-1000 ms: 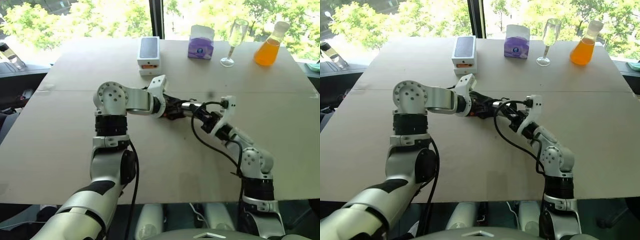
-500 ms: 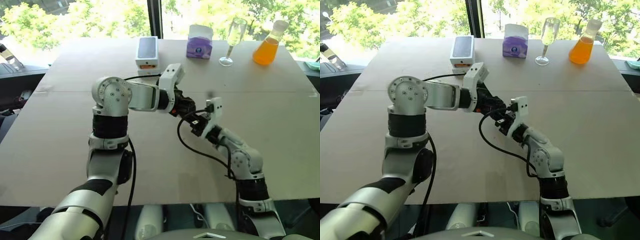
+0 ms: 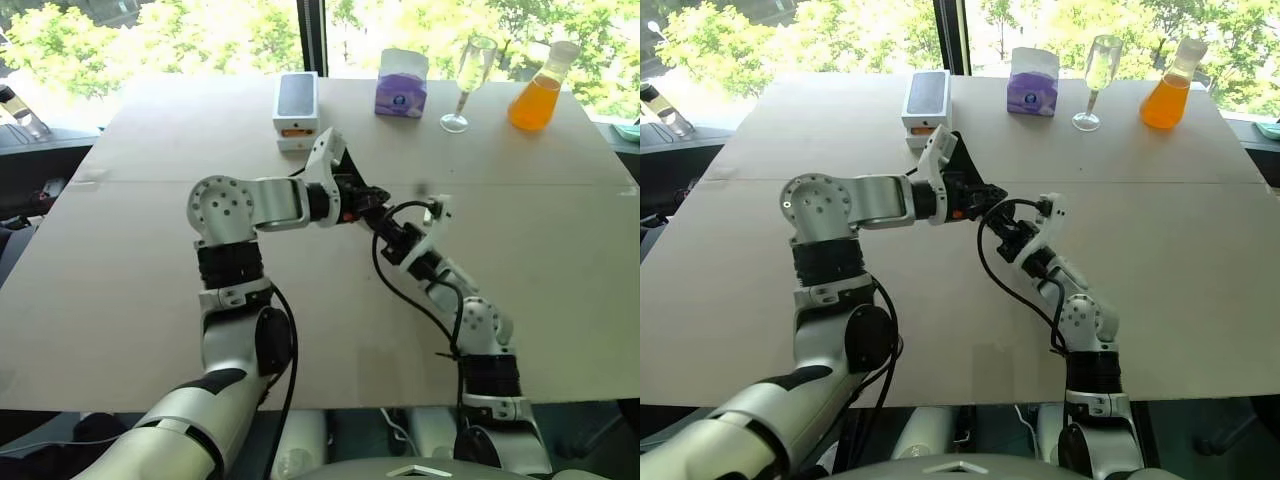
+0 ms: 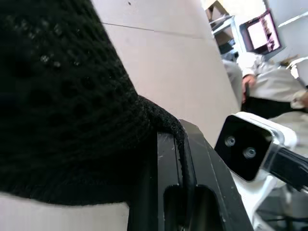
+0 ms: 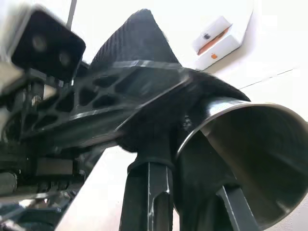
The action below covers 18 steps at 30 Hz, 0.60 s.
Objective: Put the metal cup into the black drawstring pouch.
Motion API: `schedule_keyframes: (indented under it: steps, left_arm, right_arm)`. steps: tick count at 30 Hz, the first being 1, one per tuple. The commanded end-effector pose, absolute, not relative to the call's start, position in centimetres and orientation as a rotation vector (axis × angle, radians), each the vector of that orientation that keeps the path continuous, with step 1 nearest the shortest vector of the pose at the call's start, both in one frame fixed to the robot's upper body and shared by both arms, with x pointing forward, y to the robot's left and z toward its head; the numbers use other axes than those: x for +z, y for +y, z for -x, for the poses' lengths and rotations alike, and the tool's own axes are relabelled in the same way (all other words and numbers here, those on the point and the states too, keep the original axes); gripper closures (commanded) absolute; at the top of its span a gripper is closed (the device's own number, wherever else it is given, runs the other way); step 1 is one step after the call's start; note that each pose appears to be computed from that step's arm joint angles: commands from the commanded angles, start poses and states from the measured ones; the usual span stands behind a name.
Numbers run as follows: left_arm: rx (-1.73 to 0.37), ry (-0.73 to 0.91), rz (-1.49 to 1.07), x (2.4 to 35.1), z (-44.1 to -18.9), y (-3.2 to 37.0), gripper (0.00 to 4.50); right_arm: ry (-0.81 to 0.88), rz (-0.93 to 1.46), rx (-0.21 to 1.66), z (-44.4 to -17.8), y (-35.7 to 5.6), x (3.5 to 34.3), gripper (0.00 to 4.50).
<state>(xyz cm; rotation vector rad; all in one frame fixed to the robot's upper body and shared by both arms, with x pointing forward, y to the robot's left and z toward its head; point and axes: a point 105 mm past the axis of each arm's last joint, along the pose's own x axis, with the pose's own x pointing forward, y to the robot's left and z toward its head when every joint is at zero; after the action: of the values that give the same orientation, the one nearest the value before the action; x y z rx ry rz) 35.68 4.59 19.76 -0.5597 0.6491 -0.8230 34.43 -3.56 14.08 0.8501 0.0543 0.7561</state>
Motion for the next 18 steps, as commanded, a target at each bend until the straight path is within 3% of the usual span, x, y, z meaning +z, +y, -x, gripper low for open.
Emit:
schedule_keyframes:
  steps: [1, 14, 18]
  left_arm:
    - [-0.828, 0.677, 0.618, 19.4, -35.4, 4.7, 4.50]
    - [-0.812, 0.572, 0.998, 21.1, -35.6, 6.6, 4.50]
    - [-0.773, 0.576, 0.968, 20.1, -34.9, 7.5, 4.50]
  right_arm:
    - [-0.037, -0.937, 0.742, -34.6, -4.3, 16.1, 4.49]
    - [-0.043, -1.047, 0.696, -35.1, -5.2, 16.2, 4.49]
    - [-0.052, -1.079, 0.701, -35.2, -5.5, 16.5, 4.49]
